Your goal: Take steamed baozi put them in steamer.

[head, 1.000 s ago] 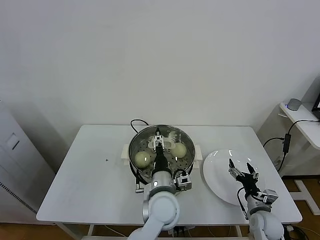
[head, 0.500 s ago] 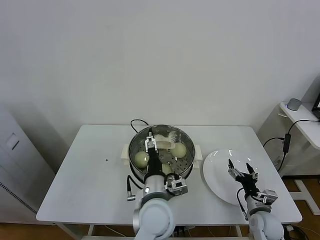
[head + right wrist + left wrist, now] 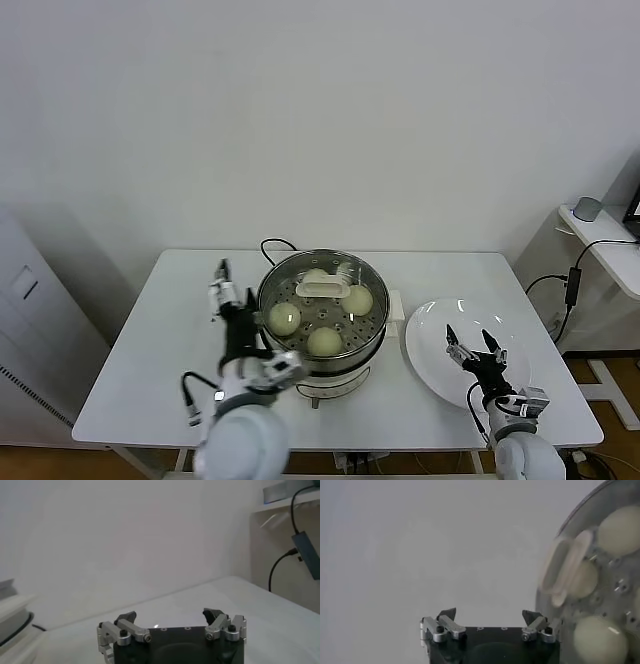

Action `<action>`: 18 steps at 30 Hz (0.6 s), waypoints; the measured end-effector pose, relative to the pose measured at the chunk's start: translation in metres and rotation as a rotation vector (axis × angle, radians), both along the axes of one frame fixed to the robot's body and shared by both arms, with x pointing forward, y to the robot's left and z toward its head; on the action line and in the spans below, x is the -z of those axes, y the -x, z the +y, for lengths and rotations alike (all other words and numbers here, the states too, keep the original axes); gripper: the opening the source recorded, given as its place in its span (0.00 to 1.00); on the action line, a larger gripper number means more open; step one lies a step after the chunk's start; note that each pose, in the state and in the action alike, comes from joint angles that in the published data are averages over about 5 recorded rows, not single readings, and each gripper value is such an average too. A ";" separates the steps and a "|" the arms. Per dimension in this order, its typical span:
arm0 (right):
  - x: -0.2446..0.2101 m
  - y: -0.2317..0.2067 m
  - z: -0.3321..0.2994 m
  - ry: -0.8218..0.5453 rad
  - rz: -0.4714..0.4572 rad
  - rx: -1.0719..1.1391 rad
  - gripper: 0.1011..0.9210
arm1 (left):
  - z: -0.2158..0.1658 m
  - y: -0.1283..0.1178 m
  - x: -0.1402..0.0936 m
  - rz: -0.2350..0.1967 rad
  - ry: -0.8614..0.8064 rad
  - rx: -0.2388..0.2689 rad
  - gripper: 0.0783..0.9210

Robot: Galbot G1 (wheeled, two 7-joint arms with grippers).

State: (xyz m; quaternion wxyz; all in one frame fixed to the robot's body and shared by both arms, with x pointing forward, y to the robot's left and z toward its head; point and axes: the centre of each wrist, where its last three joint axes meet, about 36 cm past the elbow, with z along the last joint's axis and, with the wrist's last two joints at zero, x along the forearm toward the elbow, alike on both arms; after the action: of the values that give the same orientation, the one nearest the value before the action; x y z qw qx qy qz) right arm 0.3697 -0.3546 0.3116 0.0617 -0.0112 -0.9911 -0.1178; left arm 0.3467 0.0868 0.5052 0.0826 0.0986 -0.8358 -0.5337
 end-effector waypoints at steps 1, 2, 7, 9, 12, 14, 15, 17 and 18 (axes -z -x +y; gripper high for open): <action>0.000 0.001 0.002 0.003 -0.004 -0.009 0.88 | 0.010 -0.001 0.001 0.007 0.033 -0.014 0.88; 0.000 0.002 0.003 0.007 -0.009 -0.019 0.88 | 0.020 -0.002 0.002 0.017 0.070 -0.027 0.88; -0.003 0.010 0.010 0.032 -0.024 -0.063 0.88 | 0.066 -0.002 0.012 0.099 0.301 -0.065 0.88; -0.006 0.014 0.013 0.042 -0.024 -0.078 0.88 | 0.081 0.000 0.018 0.133 0.395 -0.060 0.88; -0.010 0.022 0.017 0.054 -0.018 -0.097 0.88 | 0.097 0.006 0.029 0.164 0.526 -0.016 0.88; -0.014 0.027 0.018 0.060 -0.010 -0.105 0.88 | 0.106 0.010 0.038 0.165 0.603 0.032 0.88; -0.016 0.030 0.019 0.063 -0.006 -0.108 0.88 | 0.109 0.013 0.043 0.161 0.639 0.060 0.88; -0.019 0.036 0.021 0.069 0.004 -0.111 0.88 | 0.115 0.019 0.052 0.143 0.706 0.112 0.88; -0.021 0.039 0.022 0.071 0.010 -0.112 0.88 | 0.118 0.022 0.056 0.133 0.738 0.135 0.88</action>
State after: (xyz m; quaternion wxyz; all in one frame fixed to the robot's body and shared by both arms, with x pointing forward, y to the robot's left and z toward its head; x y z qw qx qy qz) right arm 0.3307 -0.3322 0.3327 0.0727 0.0415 -0.9934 -0.0787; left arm 0.3243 0.2044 0.4489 0.1312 -0.0278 -0.9692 -0.2063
